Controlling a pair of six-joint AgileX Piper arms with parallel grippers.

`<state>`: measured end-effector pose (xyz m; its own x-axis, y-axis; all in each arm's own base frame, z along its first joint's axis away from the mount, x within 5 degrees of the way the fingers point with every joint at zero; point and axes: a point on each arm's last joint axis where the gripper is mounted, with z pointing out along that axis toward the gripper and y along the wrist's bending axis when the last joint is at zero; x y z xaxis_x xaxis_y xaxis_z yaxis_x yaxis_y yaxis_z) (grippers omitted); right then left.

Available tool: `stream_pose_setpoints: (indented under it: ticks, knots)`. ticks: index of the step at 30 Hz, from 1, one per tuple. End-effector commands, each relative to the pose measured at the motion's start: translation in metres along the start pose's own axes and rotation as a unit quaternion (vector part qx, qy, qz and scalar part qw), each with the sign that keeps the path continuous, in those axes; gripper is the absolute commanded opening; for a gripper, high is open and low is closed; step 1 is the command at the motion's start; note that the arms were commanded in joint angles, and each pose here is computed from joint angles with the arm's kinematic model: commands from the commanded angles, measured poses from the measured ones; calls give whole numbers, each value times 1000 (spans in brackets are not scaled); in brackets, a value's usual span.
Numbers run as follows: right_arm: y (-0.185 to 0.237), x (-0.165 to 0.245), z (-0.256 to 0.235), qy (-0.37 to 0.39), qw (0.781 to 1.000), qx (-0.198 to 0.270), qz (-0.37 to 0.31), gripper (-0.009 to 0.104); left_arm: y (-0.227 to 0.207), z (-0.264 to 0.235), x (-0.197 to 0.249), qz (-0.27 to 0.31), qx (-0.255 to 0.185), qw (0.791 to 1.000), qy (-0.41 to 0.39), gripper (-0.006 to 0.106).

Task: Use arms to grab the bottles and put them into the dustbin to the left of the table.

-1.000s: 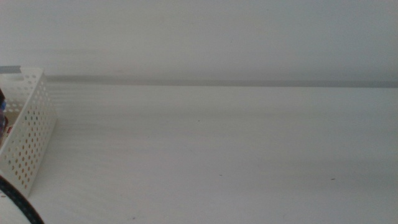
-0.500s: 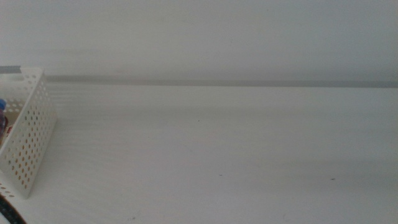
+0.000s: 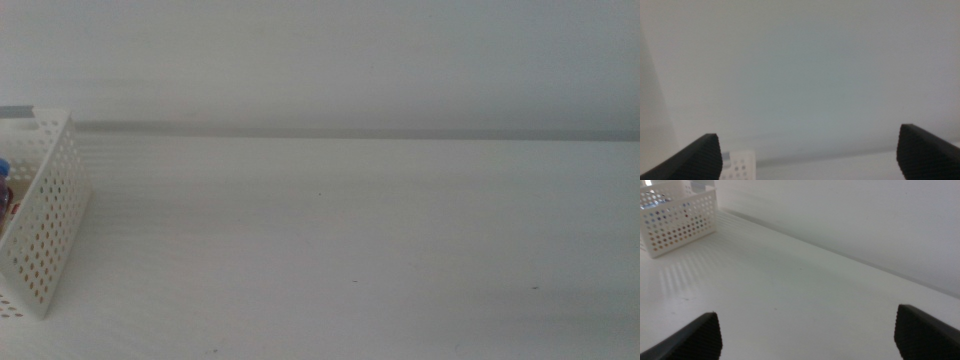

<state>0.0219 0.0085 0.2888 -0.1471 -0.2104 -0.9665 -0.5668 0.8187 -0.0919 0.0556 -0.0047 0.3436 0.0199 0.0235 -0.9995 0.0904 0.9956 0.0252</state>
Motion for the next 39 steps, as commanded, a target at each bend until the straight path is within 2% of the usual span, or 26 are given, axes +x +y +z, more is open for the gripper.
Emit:
stream_pose_setpoints:
  ticks: [1, 3, 7, 11, 15, 20, 24, 28, 39]
  knots:
    - [0, 14, 11, -31, 999, 18, -17, 92, 0, -1, 18, 0, -2, 1000, 9, 94]
    - [2, 26, 20, -32, 999, 27, -6, 92, -1, -2, 36, 1, -2, 1000, 22, 94]
    - [5, 52, 33, 14, 997, 52, 52, 92, -2, -2, 74, 0, -1, 998, 55, 94]
    - [-3, 62, 43, -32, 987, 135, 78, 92, -3, -2, 102, -7, 2, 996, 84, 94]
    - [-11, 75, 44, -17, 971, 216, 100, 92, -3, -1, 125, -8, 2, 994, 109, 94]
    - [-17, 92, 47, -14, 953, 281, 114, 92, -3, -4, 142, -7, -3, 994, 112, 94]
    - [-18, 103, 51, -8, 952, 286, 113, 92, 0, -7, 158, -8, -33, 994, 102, 94]
    - [-19, 104, 50, 3, 953, 293, 79, 92, 2, -6, 167, -11, -60, 992, 110, 94]
    - [-19, 104, 50, 1, 953, 292, 86, 92, 2, -6, 166, -5, -61, 993, 103, 94]
